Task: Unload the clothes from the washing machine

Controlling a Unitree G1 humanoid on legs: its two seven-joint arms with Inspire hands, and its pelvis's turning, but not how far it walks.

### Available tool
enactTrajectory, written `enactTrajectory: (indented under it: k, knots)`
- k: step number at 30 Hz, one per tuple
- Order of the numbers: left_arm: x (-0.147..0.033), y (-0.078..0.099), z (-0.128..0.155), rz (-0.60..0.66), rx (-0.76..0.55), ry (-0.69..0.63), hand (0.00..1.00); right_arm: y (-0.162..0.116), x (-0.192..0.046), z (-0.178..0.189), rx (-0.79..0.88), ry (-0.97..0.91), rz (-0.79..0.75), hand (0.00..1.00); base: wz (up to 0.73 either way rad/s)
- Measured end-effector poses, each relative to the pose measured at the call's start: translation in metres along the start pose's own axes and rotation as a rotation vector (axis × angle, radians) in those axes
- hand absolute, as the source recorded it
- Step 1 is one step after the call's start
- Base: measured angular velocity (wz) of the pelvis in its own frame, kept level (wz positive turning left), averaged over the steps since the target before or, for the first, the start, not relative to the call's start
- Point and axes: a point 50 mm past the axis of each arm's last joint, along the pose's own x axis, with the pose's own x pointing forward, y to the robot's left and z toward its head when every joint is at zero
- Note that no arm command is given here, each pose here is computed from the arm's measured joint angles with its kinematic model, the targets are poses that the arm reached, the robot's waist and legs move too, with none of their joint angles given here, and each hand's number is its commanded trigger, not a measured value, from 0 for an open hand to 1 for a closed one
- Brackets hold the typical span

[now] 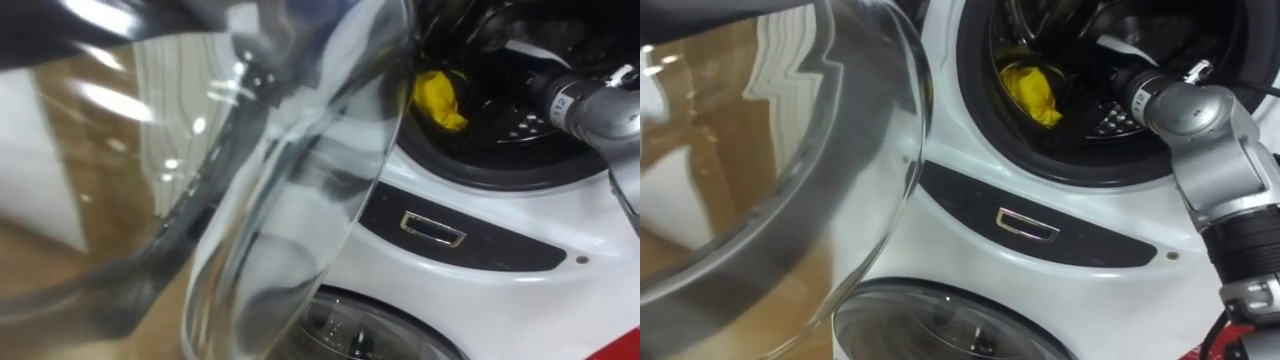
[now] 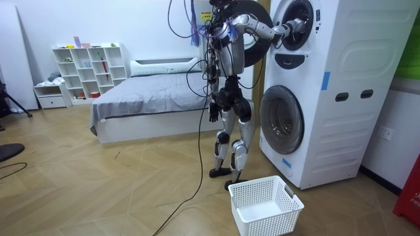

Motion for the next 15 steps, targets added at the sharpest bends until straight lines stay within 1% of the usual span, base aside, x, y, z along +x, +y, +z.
enactTrajectory:
  k: [4,7,15]
  knots:
    - [0.0001,0.0007,0.001,0.005,0.057,-0.003,0.0,0.0032,0.0008,-0.0014,0.001,0.003,0.0,1.0,-0.07]
    - [0.0001,0.0,-0.0002,0.003,0.075,-0.001,0.0,0.0036,0.0007,-0.002,-0.003,-0.001,-0.005,1.0,-0.01]
    - [0.0007,-0.0001,-0.0055,0.002,0.08,0.013,0.0,0.0034,-0.0013,-0.0055,0.021,-0.018,-0.01,1.0,-0.02]
